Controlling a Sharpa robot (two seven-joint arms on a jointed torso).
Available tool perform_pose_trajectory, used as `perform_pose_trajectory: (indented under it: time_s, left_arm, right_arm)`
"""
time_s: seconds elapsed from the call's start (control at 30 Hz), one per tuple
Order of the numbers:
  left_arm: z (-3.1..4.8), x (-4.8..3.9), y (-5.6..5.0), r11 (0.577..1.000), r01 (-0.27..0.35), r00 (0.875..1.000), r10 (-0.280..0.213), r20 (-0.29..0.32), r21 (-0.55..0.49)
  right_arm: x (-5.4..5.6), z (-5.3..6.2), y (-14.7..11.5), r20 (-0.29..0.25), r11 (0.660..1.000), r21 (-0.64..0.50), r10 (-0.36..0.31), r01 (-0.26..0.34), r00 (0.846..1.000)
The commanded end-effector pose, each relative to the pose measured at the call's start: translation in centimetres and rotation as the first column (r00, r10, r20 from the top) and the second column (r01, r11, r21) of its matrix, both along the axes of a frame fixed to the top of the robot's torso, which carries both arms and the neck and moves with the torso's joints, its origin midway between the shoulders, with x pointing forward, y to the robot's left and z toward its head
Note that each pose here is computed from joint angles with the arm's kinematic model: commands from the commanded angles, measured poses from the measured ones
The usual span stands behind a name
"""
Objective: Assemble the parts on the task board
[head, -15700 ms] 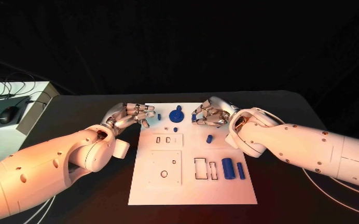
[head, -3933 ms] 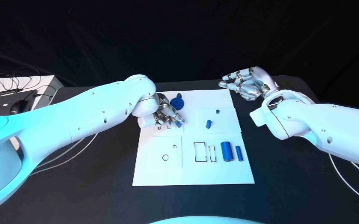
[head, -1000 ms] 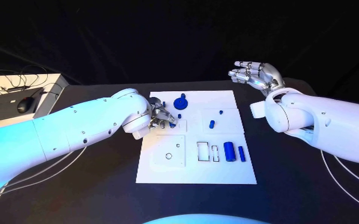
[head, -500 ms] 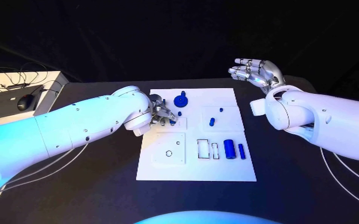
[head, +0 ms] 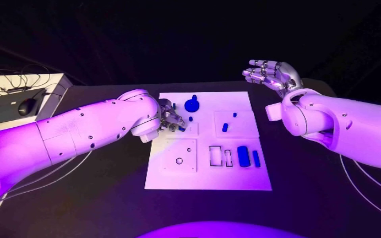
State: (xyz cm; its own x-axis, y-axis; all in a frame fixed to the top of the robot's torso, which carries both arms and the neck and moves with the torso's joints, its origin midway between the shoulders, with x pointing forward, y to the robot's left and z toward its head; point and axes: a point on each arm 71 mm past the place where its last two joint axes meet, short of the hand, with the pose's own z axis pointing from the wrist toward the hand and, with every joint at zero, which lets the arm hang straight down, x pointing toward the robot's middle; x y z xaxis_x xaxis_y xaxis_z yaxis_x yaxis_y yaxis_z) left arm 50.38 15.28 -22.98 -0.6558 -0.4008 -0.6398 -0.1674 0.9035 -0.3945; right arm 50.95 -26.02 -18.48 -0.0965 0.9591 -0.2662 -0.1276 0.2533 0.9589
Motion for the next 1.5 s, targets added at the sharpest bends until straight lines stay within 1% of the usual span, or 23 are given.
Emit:
perform_pose_trajectory:
  time_s: [0.03,0.43,0.73,1.5]
  left_arm:
    - [-0.09,-0.1,-0.15,0.999,0.029,1.0,-0.029,-0.007,0.023]
    - [-0.13,-0.02,0.03,0.999,0.034,0.999,-0.034,-0.005,0.038]
    - [-0.09,0.01,-0.04,0.998,0.044,0.999,-0.045,0.003,0.049]
    - [-0.19,0.13,-0.83,0.999,0.044,0.999,-0.044,-0.003,0.023]
  right_arm:
    - [-0.04,0.09,0.18,0.01,1.0,0.008,0.019,-0.019,1.0]
    - [-0.04,0.07,0.18,0.007,1.0,0.008,0.021,-0.021,1.0]
    - [-0.05,0.07,0.19,0.009,1.0,0.009,0.021,-0.021,1.0]
    - [-0.11,0.07,0.21,0.006,1.0,0.01,0.023,-0.023,1.0]
